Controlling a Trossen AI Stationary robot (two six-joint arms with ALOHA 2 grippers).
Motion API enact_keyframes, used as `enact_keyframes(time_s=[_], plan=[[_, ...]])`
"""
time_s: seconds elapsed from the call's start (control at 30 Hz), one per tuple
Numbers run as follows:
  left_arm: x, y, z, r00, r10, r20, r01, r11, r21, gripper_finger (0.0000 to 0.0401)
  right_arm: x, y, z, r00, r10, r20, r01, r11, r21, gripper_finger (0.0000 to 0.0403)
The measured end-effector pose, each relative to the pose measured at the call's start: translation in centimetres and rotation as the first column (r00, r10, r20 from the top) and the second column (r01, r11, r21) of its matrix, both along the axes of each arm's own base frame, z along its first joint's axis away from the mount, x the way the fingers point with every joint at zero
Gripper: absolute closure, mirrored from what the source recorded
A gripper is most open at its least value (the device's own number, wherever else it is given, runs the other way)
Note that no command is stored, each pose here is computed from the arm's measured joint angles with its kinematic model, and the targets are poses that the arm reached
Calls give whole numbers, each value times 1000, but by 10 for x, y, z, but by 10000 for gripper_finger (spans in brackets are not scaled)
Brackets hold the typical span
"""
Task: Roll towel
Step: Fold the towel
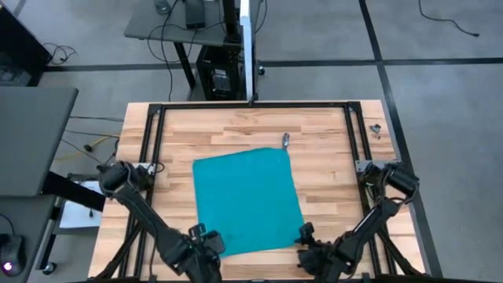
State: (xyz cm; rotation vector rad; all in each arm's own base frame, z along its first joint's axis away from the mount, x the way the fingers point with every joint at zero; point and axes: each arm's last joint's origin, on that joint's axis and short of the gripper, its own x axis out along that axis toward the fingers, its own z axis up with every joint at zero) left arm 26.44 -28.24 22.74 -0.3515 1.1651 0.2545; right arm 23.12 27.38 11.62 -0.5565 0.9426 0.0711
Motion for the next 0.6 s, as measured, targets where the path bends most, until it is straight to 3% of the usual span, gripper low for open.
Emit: enact_keyframes(time_s=[0.27,0.47,0.6], plan=[[-4,-16,-30,998,18,-55,-16,999,36,232,20,-18,-10,998,-55,-11,54,997,-60,218],[-3,-17,-35,998,11,-69,-8,999,46,232,24,-24,-11,997,-71,-22,70,995,-73,218],[1,-21,-45,997,-45,-61,48,997,54,232,24,-24,-12,997,-71,-23,69,995,-72,218]])
